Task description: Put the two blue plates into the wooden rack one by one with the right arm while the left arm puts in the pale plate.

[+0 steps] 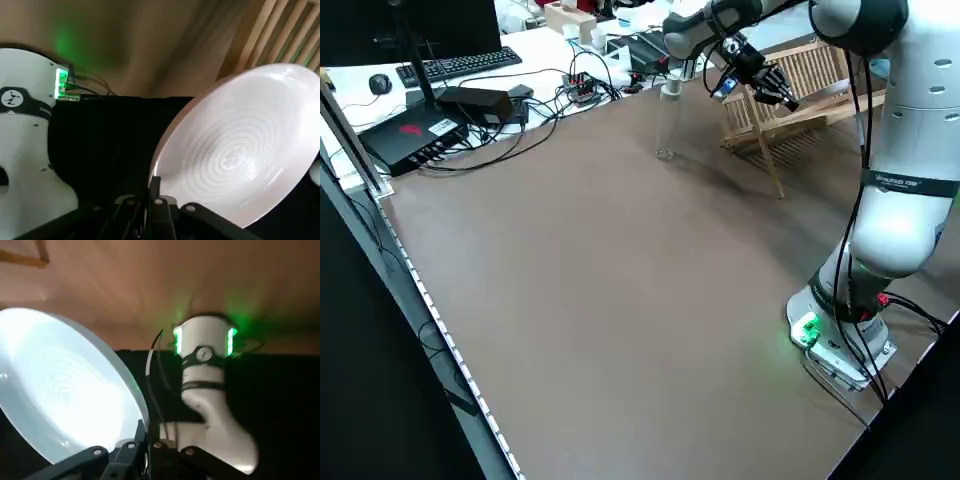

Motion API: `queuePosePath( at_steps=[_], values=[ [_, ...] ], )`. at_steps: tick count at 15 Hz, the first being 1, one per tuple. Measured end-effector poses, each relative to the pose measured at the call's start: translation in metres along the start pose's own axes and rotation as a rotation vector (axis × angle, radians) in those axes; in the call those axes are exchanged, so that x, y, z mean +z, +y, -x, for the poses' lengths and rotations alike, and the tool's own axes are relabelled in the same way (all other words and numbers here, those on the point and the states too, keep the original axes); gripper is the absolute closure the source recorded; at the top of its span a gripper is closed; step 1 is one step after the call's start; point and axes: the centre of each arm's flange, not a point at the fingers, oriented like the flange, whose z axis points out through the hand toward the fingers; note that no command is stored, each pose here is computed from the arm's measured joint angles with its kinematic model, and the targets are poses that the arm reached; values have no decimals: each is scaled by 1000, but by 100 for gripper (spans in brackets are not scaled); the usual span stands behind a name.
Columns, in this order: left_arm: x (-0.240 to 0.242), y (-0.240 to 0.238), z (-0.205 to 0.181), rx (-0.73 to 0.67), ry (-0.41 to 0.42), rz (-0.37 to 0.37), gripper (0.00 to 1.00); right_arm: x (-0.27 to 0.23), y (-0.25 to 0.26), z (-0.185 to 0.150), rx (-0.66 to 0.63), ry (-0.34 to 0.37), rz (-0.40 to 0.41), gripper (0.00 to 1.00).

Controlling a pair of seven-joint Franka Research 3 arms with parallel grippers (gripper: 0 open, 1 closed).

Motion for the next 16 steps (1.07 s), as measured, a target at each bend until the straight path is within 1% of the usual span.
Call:
queuePosePath(
  at_steps=[1,3,4,6,8,9,11,13,16],
  values=[
    [4,9,-6,-27,0,-4,96,3,-11,4,20,-16,-12,97],
    [10,21,-20,-79,-3,-9,96,11,-32,9,87,-55,-72,97],
    [14,28,-33,-113,-12,-8,96,18,-52,11,174,-95,-114,97],
    [17,34,-43,-120,-14,-4,96,28,-79,12,249,-129,-108,97],
    [21,44,-47,-127,-5,-3,96,42,-108,12,333,-177,-123,97],
    [23,49,-47,-132,-3,6,96,48,-120,10,372,-190,-136,97],
    [28,58,-45,-133,-4,6,97,57,-139,4,418,-194,-181,97],
    [31,64,-44,-131,-2,5,97,70,-153,-2,444,-172,-232,97],
    [35,70,-46,-135,-3,11,95,95,-176,-3,478,-139,-275,97]
  ],
)
